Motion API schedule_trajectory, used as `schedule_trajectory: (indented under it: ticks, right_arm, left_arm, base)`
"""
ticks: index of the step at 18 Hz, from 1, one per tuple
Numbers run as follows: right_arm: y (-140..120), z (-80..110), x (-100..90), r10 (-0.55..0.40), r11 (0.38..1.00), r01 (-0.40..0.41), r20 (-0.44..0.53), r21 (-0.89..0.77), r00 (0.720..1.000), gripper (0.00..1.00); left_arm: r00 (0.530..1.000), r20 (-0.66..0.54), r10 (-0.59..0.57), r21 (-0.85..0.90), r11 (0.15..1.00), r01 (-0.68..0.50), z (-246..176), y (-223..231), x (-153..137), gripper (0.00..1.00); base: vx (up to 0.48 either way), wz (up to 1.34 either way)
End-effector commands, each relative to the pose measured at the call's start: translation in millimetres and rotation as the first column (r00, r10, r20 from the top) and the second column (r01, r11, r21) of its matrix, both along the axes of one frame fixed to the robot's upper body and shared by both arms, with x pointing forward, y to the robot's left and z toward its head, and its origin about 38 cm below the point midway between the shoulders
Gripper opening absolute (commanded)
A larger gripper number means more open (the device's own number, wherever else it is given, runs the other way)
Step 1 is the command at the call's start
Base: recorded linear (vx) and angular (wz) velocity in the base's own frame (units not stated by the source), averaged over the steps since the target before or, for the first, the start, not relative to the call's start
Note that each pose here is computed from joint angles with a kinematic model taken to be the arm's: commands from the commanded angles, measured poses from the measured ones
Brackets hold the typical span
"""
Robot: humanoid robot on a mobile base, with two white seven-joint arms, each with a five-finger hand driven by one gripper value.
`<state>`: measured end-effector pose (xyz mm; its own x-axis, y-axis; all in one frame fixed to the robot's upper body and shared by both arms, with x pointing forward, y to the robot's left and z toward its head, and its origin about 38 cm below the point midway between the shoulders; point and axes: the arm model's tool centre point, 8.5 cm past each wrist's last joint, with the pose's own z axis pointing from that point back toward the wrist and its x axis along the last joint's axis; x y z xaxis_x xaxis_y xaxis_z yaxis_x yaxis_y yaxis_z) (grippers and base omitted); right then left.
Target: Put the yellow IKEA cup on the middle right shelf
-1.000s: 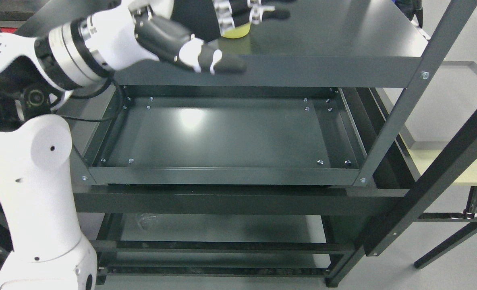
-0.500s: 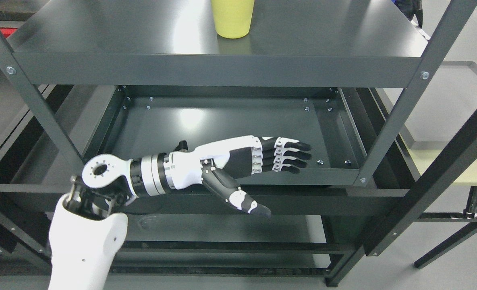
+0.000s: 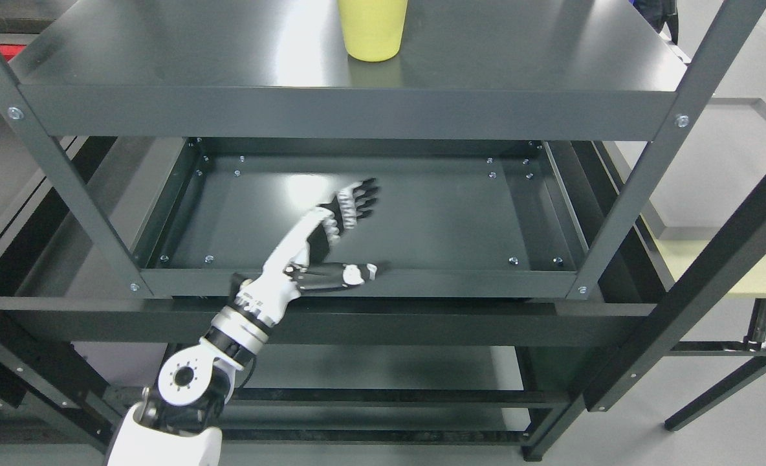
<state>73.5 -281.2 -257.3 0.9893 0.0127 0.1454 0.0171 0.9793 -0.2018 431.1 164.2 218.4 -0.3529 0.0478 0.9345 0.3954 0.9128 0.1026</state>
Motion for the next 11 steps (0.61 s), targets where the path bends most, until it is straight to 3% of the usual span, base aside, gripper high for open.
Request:
schedule_trajectory:
  ticks: [1, 5, 11]
  right_arm:
    - [-9.7, 0.1, -9.1, -0.008, 1.000, 0.008, -0.014, -0.011, 1.000, 0.99]
    - [-9.7, 0.1, -9.1, -0.008, 1.000, 0.008, -0.014, -0.011, 1.000, 0.99]
    - [-9.7, 0.1, -9.1, -0.008, 1.000, 0.008, -0.014, -0.011, 1.000, 0.99]
  left_arm:
    - [0.944, -0.069, 0.321, -0.080, 0.942, -0.326, -37.8, 64.0, -32.8, 0.99]
    - [0.921, -0.129, 0.367, -0.059, 0.925, -0.376, -55.1, 81.0, -47.1, 0.99]
    - [0.920, -0.084, 0.382, -0.079, 0.918, -0.388, -38.2, 87.8, -39.6, 0.99]
  base:
    - [0.006, -0.01]
    - [0.002, 0.00]
    - [0.000, 0.00]
